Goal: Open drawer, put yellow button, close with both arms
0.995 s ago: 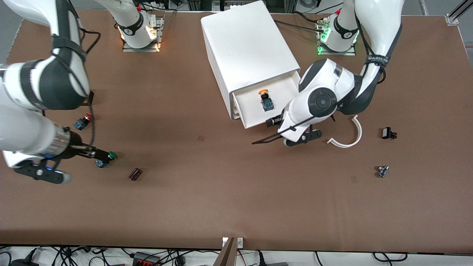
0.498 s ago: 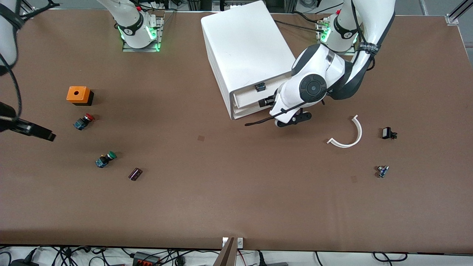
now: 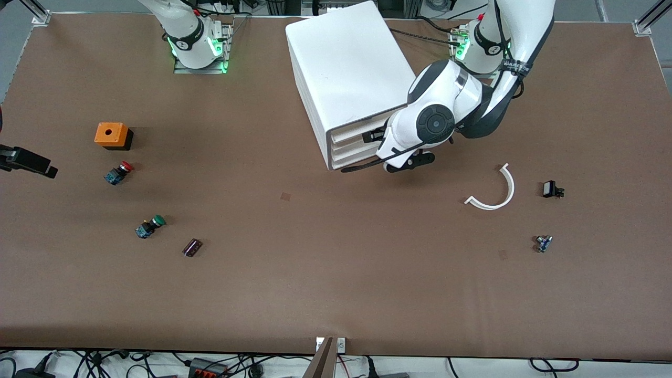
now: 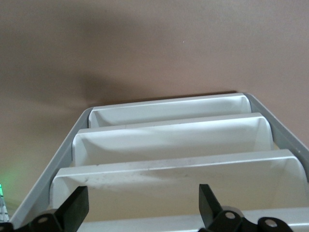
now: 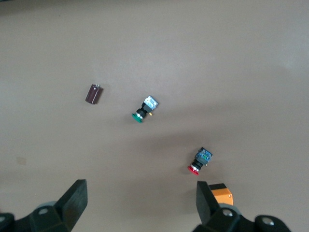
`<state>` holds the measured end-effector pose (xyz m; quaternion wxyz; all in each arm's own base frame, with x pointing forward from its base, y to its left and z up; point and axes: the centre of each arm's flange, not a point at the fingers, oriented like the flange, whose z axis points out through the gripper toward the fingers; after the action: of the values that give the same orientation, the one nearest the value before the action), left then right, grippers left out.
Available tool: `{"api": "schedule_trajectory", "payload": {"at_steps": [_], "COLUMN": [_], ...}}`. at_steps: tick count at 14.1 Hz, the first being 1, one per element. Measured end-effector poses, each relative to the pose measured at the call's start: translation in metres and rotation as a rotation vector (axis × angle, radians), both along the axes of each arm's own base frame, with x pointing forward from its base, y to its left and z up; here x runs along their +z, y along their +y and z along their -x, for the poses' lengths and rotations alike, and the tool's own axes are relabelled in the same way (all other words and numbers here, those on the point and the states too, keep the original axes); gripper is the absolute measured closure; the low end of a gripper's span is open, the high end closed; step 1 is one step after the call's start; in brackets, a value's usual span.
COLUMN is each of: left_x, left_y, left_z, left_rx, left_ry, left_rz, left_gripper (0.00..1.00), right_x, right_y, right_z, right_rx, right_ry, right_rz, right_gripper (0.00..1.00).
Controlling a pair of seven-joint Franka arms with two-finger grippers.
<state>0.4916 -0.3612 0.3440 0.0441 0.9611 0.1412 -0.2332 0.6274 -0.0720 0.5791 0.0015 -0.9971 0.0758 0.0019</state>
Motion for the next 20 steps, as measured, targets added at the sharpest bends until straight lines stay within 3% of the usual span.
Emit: {"api": "schedule_trajectory", "payload": {"at_steps": [3,7,13,15,20], "left_x": [0.000,0.003,0.054,0.070,0.136], "left_y": [-0.002,0.005,0.100,0.135,0.249], "left_z": [0.002,-0.004,-0.084,-0.101,-0.136], "left_rx": [-0.005,0.000,-0.181,-0.281,-0.446], "left_ry": [0.003,-0.009,-0.268,-0.284,-0.292], "left_rz": [0.000,-0.001,-0.105,-0.118,-0.044], "left_gripper": [0.00,0.00,0.00,0.00,0.00], "right_x": [-0.009,-0.018,-0.012,-0.013,-0.014], "right_y": [0.001,-0.001,0.001,0.001,0.002], "right_z": [0.007,0.030,0.048,0.049,0.050], "right_rx": [0.002,0.027,0.041,0.043,0.048], "right_ry": [0.016,-0.004,-0.003,0.000,0.011], "right_rz": [-0.003,0.001,-0.001,-0.001,0.011], "right_gripper": [0.00,0.00,0.00,0.00,0.00]}}
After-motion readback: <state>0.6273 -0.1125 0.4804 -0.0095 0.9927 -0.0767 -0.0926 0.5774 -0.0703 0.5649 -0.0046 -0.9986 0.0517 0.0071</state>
